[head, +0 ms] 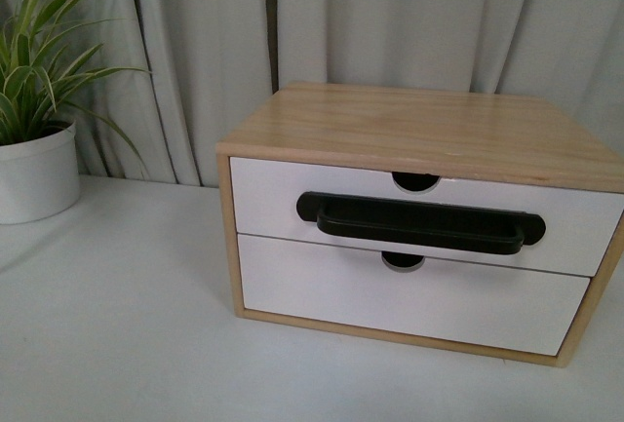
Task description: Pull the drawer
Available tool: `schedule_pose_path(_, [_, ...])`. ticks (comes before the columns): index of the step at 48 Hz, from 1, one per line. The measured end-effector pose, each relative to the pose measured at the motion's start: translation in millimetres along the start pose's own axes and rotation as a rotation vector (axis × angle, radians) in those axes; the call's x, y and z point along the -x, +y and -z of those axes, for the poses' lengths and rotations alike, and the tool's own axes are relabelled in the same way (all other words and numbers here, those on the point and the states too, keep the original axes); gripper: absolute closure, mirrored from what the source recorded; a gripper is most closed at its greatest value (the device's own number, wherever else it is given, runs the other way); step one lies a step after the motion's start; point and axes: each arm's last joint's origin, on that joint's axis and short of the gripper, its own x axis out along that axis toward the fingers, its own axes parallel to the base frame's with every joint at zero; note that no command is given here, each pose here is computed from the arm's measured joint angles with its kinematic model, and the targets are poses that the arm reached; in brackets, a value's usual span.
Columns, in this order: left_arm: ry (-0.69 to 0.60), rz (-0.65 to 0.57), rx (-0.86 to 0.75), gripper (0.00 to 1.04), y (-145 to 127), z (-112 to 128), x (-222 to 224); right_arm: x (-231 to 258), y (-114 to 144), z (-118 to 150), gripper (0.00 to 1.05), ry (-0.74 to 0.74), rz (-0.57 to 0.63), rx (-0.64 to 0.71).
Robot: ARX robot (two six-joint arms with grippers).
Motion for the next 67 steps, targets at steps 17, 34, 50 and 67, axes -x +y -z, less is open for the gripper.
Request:
schedule_pose_path(17, [0.118, -0.267, -0.085, 0.06, -9, 2, -7, -6, -1, -2, 0.09, 0.234, -0.244, -0.095])
schedule_pose_path(34, [0.113, 0.29, -0.369, 0.06, -28, -39, -64, -50, 5, -45, 0.09, 0.323, -0.511, 0.2])
schedule_pose_path(50, [0.138, 0.801, -0.611, 0.06, -68, -51, -137, -104, 15, -69, 0.09, 0.327, -0.727, 0.496])
schedule_pose_path(67, [0.219, 1.089, -0.73, 0.06, -108, -48, -166, -133, 25, -66, 0.09, 0.351, -0.849, 0.643])
